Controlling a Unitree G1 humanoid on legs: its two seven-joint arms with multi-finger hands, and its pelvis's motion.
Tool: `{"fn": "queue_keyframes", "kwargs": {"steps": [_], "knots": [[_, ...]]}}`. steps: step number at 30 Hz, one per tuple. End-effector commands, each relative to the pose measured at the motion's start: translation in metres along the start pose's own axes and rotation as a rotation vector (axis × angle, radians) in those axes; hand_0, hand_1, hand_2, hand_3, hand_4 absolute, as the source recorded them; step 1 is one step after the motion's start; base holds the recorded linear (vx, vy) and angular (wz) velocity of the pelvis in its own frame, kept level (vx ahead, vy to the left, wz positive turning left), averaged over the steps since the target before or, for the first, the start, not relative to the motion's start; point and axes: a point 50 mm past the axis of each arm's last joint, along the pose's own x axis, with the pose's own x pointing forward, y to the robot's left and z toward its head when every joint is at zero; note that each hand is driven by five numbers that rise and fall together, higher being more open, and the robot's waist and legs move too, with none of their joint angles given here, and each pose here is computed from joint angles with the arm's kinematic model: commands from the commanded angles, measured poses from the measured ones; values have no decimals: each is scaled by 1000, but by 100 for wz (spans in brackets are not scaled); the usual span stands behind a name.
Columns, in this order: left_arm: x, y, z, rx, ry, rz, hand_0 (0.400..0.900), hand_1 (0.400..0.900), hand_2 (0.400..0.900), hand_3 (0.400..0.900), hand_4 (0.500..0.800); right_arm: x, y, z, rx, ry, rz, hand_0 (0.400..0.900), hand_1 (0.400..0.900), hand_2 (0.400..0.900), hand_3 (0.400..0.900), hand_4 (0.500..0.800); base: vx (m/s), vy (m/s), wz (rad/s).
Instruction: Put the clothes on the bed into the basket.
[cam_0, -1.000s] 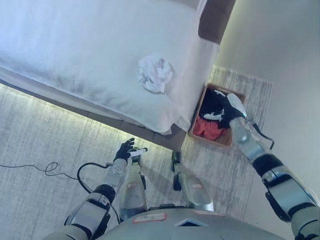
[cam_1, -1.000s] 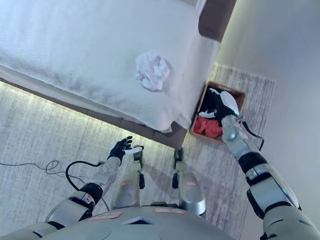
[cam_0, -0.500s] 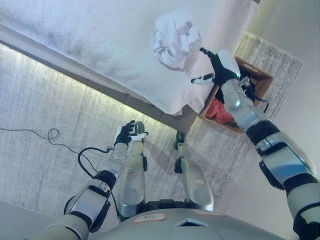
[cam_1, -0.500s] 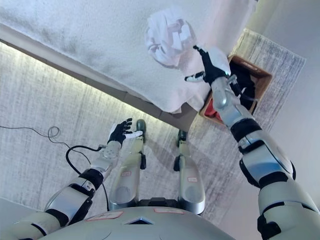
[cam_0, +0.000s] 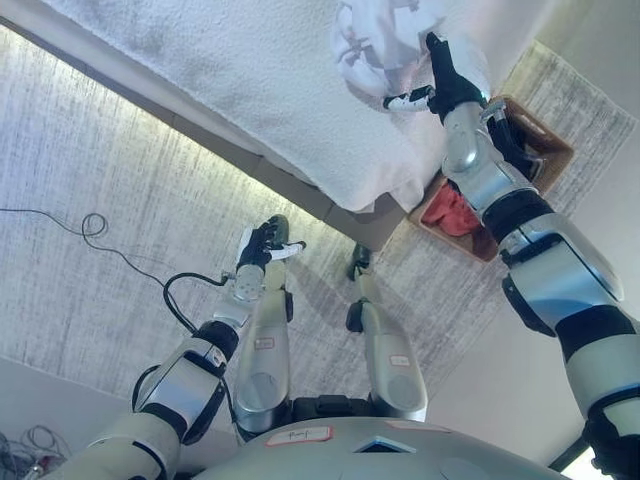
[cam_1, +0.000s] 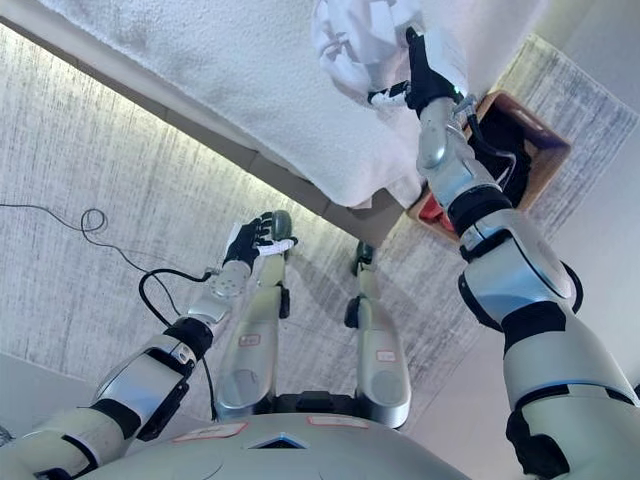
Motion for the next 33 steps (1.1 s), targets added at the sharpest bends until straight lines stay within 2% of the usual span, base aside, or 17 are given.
{"fn": "queue_keyframes", "kwargs": {"steps": [1, 3, 4, 5, 6, 18, 33], "knots": [[1, -1, 10, -22, -58, -5, 900, 900, 900, 900, 800, 14, -17, 61, 27, -209, 1, 900, 900, 900, 900, 800, 22, -19, 13], [0, -1, 8, -21, -56, -7, 900, 900, 900, 900, 800, 15, -17, 67, 49, -221, 26, 900, 900, 900, 900, 800, 16, -13, 9], [0, -1, 7, -19, -52, -9, 900, 900, 900, 900, 800, 16, -17, 69, 79, -216, 31, 739, 739, 739, 739, 704, 10, -6, 6], [0, -1, 7, -19, -48, -10, 900, 900, 900, 900, 800, 16, -16, 70, 107, -213, 33, 739, 739, 739, 739, 704, 5, -8, 5], [0, -1, 5, -20, -41, -9, 900, 900, 900, 900, 800, 15, -15, 72, 146, -212, 39, 400, 400, 400, 400, 500, 5, -7, 4], [-1, -1, -3, 7, -11, 1, 900, 900, 900, 900, 800, 11, 2, 70, 245, -174, 61, 400, 400, 400, 400, 500, 6, -2, 3], [-6, 3, -21, 13, 51, 23, 900, 900, 900, 900, 800, 6, -2, 45, 314, -117, 9, 400, 400, 400, 400, 500, 0, 0, 0]]}}
